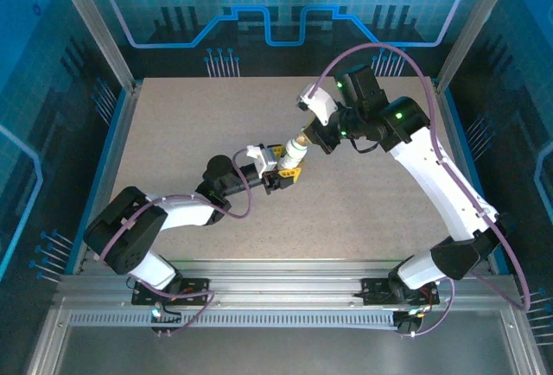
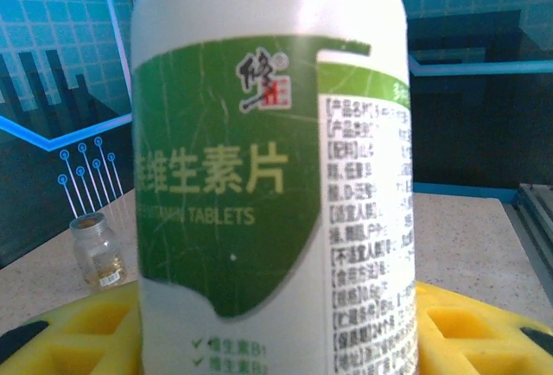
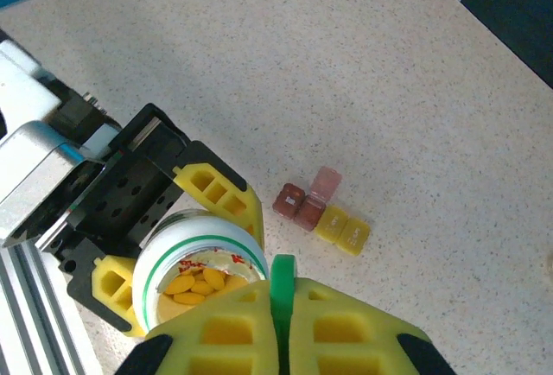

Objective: Sort the pills into containers

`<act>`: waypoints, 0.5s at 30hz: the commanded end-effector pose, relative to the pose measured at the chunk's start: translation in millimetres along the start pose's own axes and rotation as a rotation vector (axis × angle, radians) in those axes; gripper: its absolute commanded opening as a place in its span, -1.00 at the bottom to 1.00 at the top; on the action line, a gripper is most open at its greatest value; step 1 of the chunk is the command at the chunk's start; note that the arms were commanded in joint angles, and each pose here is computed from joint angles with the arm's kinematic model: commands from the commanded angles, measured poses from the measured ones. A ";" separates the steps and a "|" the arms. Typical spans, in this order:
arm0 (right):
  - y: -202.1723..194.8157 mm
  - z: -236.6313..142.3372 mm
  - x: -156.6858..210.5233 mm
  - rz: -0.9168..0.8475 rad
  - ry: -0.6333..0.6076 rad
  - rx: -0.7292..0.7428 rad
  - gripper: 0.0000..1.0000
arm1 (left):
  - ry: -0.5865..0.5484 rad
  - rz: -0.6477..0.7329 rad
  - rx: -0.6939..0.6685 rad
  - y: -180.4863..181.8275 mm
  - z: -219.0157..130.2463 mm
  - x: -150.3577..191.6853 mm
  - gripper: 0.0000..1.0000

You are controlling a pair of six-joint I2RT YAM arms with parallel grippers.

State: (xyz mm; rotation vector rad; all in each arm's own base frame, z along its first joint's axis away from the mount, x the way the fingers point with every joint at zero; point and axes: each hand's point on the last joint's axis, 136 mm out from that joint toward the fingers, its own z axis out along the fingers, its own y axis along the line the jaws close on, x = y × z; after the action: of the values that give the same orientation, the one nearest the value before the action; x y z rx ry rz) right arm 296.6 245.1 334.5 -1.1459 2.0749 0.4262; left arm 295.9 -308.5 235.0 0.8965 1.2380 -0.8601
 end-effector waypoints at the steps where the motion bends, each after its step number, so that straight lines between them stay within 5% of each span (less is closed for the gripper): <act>1: 22.5 1.1 -11.1 -0.169 -0.086 -0.100 -1.00 | -0.032 0.087 0.028 -7.9 -2.0 -14.9 0.01; 11: 26.0 5.0 -32.1 -0.436 -0.210 -0.142 -1.00 | 0.001 0.075 0.064 -15.0 -4.6 -3.5 0.72; 15: 33.9 -1.3 -20.1 -0.658 -0.228 -0.155 -1.00 | 0.016 0.051 0.114 -18.6 -8.6 -6.5 0.84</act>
State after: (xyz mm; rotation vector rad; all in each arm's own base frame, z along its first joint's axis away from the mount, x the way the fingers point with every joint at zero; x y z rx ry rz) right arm 286.5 274.7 340.6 -1.5559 1.6025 0.4169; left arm 286.8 -309.9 231.5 0.9740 1.2182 -0.8480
